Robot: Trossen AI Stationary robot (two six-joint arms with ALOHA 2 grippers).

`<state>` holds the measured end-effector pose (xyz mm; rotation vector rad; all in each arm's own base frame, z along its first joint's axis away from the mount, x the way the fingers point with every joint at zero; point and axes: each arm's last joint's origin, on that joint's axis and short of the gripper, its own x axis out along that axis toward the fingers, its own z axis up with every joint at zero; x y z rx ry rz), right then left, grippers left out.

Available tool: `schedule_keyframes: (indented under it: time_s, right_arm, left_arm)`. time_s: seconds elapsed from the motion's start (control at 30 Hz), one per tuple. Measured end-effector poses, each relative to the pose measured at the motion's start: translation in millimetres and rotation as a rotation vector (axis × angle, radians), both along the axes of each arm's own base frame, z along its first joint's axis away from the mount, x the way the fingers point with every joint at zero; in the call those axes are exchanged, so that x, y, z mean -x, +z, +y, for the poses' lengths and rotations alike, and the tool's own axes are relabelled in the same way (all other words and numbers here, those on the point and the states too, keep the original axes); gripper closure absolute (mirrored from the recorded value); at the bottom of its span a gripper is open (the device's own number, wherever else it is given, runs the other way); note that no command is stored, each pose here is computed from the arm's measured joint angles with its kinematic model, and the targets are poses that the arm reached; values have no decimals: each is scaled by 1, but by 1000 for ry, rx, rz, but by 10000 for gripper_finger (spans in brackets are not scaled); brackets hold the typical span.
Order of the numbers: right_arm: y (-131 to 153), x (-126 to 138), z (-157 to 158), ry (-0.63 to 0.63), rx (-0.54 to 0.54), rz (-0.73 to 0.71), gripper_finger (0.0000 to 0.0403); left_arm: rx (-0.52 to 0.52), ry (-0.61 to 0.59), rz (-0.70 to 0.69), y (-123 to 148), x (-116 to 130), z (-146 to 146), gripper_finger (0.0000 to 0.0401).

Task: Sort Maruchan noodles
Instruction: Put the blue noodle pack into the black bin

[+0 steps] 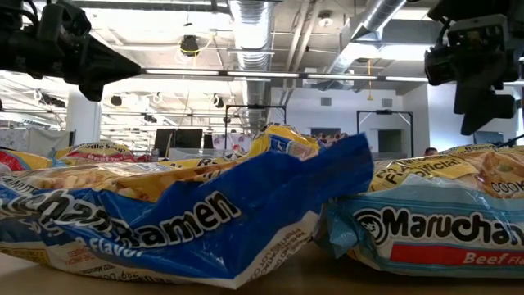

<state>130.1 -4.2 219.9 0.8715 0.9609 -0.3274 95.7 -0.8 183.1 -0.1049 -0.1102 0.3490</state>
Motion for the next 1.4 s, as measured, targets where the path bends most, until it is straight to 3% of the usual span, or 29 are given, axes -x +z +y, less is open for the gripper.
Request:
schedule_keyframes:
  time_s: [1.2,1.4]
  right_arm:
    - [-53,-33,-1,24,-53,444,148]
    - [-62,-37,-1,14,-84,507,194]
  left_arm:
    - [0,1,20,-2,0,0,401]
    - [-1,1,21,-2,0,0,401]
